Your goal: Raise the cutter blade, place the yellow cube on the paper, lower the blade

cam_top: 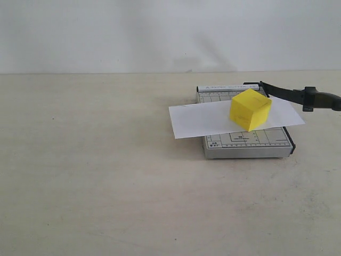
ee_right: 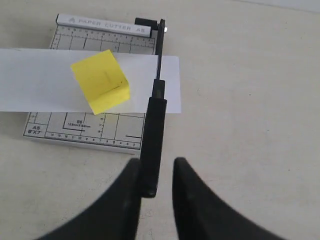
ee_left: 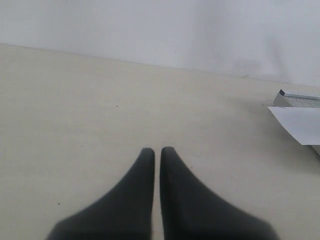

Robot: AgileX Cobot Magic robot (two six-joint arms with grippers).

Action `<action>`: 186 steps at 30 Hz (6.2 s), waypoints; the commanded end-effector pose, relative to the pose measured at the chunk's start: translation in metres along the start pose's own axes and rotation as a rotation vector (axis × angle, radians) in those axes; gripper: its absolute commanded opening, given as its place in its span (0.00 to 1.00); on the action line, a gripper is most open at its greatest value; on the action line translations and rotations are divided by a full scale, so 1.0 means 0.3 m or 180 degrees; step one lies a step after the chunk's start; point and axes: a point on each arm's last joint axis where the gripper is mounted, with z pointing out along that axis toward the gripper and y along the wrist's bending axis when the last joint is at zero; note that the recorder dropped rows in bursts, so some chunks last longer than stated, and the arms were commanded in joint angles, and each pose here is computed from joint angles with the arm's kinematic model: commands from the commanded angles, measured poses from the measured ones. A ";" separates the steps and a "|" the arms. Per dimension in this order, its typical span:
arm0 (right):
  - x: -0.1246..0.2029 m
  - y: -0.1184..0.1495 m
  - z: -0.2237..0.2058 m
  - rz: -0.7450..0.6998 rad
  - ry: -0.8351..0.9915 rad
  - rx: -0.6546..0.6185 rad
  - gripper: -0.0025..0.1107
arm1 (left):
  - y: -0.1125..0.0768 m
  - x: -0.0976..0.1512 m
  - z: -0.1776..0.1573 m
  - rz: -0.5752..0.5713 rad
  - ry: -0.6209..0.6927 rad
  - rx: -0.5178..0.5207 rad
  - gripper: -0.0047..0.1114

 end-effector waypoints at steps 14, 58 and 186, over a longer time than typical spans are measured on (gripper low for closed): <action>-0.018 0.008 0.277 0.0145 0.0996 -0.0211 0.43 | 0.000 -0.001 0.000 -0.0077 -0.0034 -0.0001 0.08; 0.318 0.063 0.562 0.0310 0.1768 -0.0516 0.43 | 0.006 0.000 0.000 0.0192 -0.0030 -0.0064 0.08; 0.861 0.042 0.050 0.0633 -0.1834 0.0655 0.02 | 0.016 0.000 -0.002 0.0642 -0.0022 -0.0167 0.08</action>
